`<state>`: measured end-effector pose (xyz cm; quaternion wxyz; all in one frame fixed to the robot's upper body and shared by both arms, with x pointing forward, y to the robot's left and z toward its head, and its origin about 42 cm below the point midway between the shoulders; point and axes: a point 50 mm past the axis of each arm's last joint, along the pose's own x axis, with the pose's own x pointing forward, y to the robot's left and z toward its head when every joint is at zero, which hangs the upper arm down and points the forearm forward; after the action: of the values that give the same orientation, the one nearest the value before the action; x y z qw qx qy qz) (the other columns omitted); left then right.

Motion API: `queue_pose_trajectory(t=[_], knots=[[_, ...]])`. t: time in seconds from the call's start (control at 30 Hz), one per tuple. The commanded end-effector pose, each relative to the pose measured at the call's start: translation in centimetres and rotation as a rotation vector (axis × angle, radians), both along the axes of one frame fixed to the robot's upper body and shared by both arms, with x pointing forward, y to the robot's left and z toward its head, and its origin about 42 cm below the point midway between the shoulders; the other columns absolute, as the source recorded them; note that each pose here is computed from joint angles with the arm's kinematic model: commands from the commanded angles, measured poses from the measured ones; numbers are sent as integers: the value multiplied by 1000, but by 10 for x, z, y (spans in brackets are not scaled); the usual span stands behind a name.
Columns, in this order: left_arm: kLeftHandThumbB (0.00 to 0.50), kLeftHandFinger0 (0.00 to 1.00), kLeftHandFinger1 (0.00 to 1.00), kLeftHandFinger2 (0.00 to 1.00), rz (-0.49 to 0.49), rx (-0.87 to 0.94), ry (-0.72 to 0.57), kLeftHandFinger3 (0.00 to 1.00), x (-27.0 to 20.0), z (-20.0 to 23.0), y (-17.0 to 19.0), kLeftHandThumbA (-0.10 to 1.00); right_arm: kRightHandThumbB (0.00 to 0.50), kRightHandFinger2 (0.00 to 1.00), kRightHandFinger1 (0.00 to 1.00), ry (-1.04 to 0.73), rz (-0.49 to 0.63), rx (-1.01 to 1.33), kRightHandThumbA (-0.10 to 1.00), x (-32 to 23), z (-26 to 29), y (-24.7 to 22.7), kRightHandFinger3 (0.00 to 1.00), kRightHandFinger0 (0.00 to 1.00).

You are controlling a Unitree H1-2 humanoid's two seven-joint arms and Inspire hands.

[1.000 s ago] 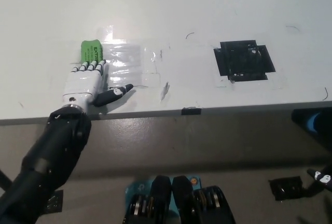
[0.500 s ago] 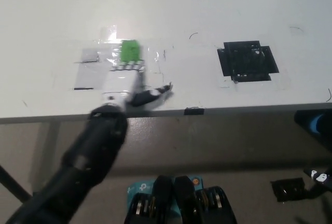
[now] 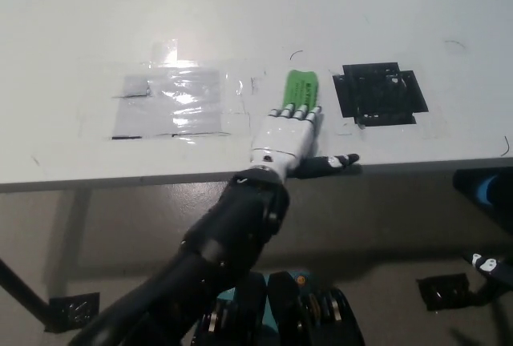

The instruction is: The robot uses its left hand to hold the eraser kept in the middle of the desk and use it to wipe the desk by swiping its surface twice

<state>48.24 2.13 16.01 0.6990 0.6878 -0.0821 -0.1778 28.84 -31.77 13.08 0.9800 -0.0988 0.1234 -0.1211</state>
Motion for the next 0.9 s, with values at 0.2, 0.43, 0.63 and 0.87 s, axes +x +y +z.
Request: queue_pose_trajectory(t=[0.2,0.43,0.63,0.87], knots=[[500,1000,1000,1000,-107,234,419,1000,-66,-103,-29,1000,16,1000,1000,-95,-18,-39,1000,12,26,6,1000,1000],[500,1000,1000,1000,-140,183,440,1000,-74,-98,-55,1000,45,1000,1000,-98,-20,-40,1000,12,29,5,1000,1000],[500,1000,1000,1000,-156,123,461,1000,-78,-93,-69,1000,51,1000,1000,-106,-12,-40,1000,14,29,5,1000,1000],[475,1000,1000,1000,-124,83,484,1000,-76,-96,-61,1000,1,1000,1000,-103,-19,-49,1000,12,29,3,1000,1000]])
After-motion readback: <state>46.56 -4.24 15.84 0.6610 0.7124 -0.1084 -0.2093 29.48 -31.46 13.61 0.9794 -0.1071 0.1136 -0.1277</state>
